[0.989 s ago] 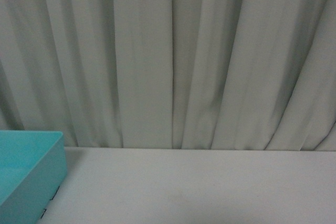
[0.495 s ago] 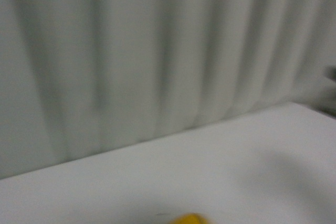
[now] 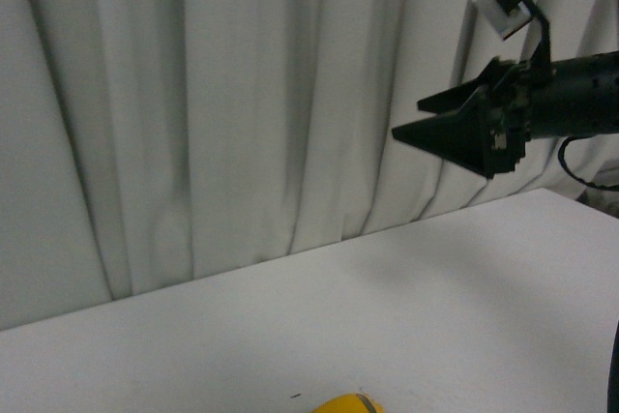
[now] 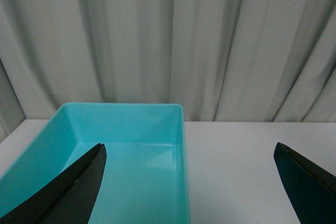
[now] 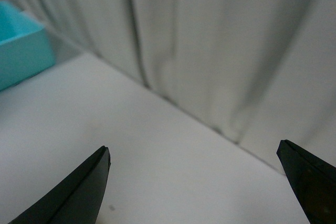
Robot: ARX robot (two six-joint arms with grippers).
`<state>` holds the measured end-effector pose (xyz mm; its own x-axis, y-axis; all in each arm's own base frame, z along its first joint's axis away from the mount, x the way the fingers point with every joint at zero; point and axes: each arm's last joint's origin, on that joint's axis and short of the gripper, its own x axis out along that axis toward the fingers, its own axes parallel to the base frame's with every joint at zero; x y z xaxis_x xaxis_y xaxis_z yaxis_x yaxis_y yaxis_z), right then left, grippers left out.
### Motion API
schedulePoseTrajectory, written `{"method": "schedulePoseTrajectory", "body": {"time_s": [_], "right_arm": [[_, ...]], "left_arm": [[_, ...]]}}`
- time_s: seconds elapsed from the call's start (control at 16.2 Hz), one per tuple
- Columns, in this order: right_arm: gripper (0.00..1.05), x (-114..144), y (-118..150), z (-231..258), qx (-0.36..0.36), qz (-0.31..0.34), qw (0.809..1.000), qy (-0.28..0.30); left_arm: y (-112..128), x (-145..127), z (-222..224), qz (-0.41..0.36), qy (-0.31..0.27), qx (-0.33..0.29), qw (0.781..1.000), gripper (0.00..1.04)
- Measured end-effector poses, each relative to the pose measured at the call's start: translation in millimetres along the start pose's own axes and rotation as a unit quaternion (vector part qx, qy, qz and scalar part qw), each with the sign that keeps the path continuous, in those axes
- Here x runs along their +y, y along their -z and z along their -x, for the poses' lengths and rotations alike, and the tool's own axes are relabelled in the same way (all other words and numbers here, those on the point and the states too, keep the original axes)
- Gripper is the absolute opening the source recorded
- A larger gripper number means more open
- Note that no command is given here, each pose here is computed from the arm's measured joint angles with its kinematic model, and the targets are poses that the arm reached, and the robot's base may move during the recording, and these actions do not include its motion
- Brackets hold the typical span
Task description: Wind up and store yellow beetle toy
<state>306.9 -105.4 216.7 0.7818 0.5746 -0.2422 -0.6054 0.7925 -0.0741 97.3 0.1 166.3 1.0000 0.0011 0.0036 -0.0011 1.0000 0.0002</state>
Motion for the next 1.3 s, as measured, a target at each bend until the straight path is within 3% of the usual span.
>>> {"method": "schedulePoseTrajectory", "body": {"time_s": [0.19,0.37,0.49,0.68,0.93,1.3], "right_arm": [[0.98,20,2,-56,0.092,0.053,0.979,-0.172],[0.98,45,36,-69,0.193,0.115,0.927,-0.301],[0.98,55,54,-73,0.222,0.148,0.895,-0.357],[0.98,60,63,-84,0.219,0.221,0.877,-0.367],[0.98,58,89,-97,0.241,0.234,0.866,-0.371],[0.98,68,106,-114,0.242,0.228,0.868,-0.368]], "left_arm": [[0,0,0,0.000,0.000,0.000,1.000,0.98],[0,0,0,0.000,0.000,0.000,1.000,0.98],[0,0,0,0.000,0.000,0.000,1.000,0.98],[0,0,0,0.000,0.000,0.000,1.000,0.98],[0,0,0,0.000,0.000,0.000,1.000,0.98],[0,0,0,0.000,0.000,0.000,1.000,0.98]]}}
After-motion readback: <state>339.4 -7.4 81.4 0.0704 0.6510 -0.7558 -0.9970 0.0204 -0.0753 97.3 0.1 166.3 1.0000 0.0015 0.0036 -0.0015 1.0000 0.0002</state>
